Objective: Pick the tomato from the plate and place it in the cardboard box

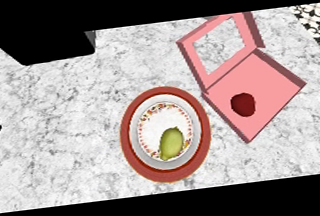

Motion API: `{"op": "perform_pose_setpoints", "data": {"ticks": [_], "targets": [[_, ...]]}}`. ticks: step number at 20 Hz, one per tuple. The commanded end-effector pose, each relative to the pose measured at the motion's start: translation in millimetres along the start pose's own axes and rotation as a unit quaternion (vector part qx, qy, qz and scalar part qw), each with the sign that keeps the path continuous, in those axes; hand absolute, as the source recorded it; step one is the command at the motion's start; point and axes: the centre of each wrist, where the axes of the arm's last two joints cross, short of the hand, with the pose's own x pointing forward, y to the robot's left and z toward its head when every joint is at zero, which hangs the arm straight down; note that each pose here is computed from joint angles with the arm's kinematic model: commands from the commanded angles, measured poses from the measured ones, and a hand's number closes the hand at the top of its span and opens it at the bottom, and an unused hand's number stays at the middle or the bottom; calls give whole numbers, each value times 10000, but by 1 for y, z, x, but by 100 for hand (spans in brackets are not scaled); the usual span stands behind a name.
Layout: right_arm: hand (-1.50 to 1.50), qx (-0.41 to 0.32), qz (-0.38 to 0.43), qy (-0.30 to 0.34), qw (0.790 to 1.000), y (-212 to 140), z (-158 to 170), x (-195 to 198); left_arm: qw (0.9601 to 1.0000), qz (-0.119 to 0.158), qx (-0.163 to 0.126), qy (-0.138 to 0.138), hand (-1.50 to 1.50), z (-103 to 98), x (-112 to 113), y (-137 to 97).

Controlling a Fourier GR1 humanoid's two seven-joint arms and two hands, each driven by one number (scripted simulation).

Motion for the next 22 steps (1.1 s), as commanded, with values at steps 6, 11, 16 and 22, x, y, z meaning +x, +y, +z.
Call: {"op": "perform_pose_setpoints", "data": {"ticks": [6,11,16,22], "targets": [[150,-338,-813,-688,9937,-57,8,10,9998,-72,-115,-170,0,-20,15,-19],[150,-367,-1481,-652,9861,-66,-24,43,9994,52,-283,-207,0,1,20,-21],[150,-448,-1856,-459,9805,-78,-56,96,9991,0,-280,-315,0,-12,41,-27],[150,-7,-2343,-201,9720,-44,-110,110,9992,29,-334,-214,0,-12,19,-28]]}}
